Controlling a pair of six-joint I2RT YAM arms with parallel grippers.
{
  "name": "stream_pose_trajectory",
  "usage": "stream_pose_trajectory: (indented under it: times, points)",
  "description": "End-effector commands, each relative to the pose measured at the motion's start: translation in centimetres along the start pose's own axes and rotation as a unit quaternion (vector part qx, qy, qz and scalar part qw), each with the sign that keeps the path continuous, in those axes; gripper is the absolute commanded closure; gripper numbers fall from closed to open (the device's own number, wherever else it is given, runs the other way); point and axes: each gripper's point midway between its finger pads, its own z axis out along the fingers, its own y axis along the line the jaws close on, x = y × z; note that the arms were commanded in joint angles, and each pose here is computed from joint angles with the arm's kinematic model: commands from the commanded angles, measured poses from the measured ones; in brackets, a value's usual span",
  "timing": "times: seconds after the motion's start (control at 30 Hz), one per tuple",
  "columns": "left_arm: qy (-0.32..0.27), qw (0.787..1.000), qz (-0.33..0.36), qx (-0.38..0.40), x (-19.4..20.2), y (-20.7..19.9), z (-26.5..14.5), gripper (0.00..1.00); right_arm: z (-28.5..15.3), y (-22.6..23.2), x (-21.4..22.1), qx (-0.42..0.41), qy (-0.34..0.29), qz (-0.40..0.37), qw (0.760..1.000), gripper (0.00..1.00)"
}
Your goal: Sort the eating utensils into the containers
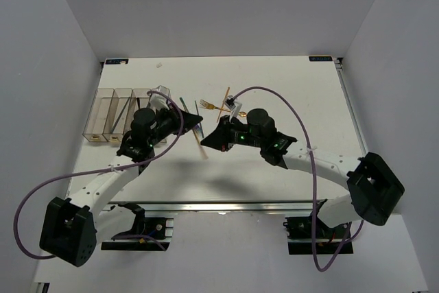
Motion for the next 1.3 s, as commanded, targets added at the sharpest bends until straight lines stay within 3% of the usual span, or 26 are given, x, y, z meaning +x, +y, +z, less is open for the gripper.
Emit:
stream_pose_trajectory:
  times: [0.0,0.03,0.1,0.13,0.2,0.23,0.3,0.33,0.4,0.43,0.47,0.57,0.6,0.63,0.73,0.8,0.83,0.97,1.1,1.2,1.27]
  points:
    - [-0.017,0.999,0.037,0.013,-1.9,-1.6,0.4,1.00,0.2,2.2,-1.4,-0.040,-0.015,-0.031,0.999,0.89]
    - [-0.029,0.998,0.051,-0.019,-2.6,-0.8,0.4,1.00,0.1,1.7,-1.6,-0.024,-0.018,-0.032,0.999,0.57]
    - [-0.029,0.987,0.118,-0.109,-4.6,1.1,-0.4,1.00,-0.6,-1.5,-1.7,0.062,-0.027,-0.032,0.997,0.26]
    - [-0.077,0.964,0.150,-0.203,-7.5,3.7,-1.4,1.00,-1.1,-3.4,-2.5,0.114,-0.045,-0.034,0.992,0.12]
    - [-0.088,0.912,0.231,-0.328,-11.0,6.5,-3.4,1.00,-2.5,-7.3,-2.0,0.191,-0.028,-0.033,0.981,0.11]
    - [-0.119,0.868,0.252,-0.410,-13.6,8.6,-5.4,1.00,-3.1,-8.6,-2.1,0.216,-0.029,-0.032,0.975,0.11]
    - [-0.105,0.819,0.298,-0.479,-16.5,10.8,-6.0,1.00,-4.3,-11.0,-2.2,0.247,-0.021,-0.026,0.969,0.11]
    - [-0.110,0.800,0.291,-0.513,-18.5,12.3,-7.1,1.00,-4.6,-11.6,-1.9,0.248,-0.015,-0.027,0.968,0.11]
    - [-0.084,0.790,0.312,-0.521,-21.4,13.9,-6.1,1.00,-5.4,-12.5,-2.1,0.254,-0.011,-0.023,0.967,0.11]
    - [-0.086,0.770,0.317,-0.547,-23.0,15.3,-7.1,1.00,-5.5,-12.5,-1.9,0.248,-0.005,-0.026,0.968,0.11]
    - [-0.086,0.726,0.349,-0.586,-25.0,16.0,-8.4,1.00,-5.8,-12.6,-1.8,0.248,-0.003,-0.027,0.968,0.11]
    - [-0.075,0.653,0.374,-0.655,-27.9,19.3,-9.8,1.00,-6.3,-12.1,-1.0,0.235,0.009,-0.035,0.971,0.11]
    - [-0.087,0.612,0.361,-0.699,-28.8,20.2,-11.9,1.00,-6.4,-12.0,-0.7,0.232,0.012,-0.036,0.972,0.11]
    - [-0.081,0.600,0.361,-0.709,-29.0,21.6,-11.9,1.00,-6.5,-12.0,-0.4,0.228,0.015,-0.036,0.973,0.10]
    - [-0.105,0.597,0.349,-0.715,-30.8,23.7,-12.9,1.00,-6.7,-11.7,0.6,0.214,0.028,-0.041,0.976,0.11]
    - [-0.117,0.611,0.345,-0.703,-31.0,25.0,-12.0,1.00,-7.0,-11.6,0.9,0.212,0.031,-0.049,0.976,0.11]
    - [-0.116,0.620,0.348,-0.693,-30.8,25.5,-11.4,1.00,-7.1,-11.6,0.8,0.213,0.029,-0.053,0.975,0.11]
    - [-0.101,0.627,0.337,-0.695,-28.4,28.3,-10.7,1.00,-7.0,-11.0,0.4,0.202,0.026,-0.058,0.977,0.11]
    - [-0.093,0.627,0.336,-0.696,-26.9,29.5,-10.8,0.67,-6.9,-10.9,0.2,0.198,0.021,-0.060,0.978,0.11]
    - [-0.094,0.638,0.336,-0.686,-26.8,29.3,-10.5,0.58,-6.9,-11.4,0.3,0.208,0.024,-0.058,0.976,0.11]
    - [-0.104,0.640,0.332,-0.685,-27.0,28.7,-10.8,0.45,-6.7,-11.6,0.2,0.211,0.026,-0.055,0.976,0.11]
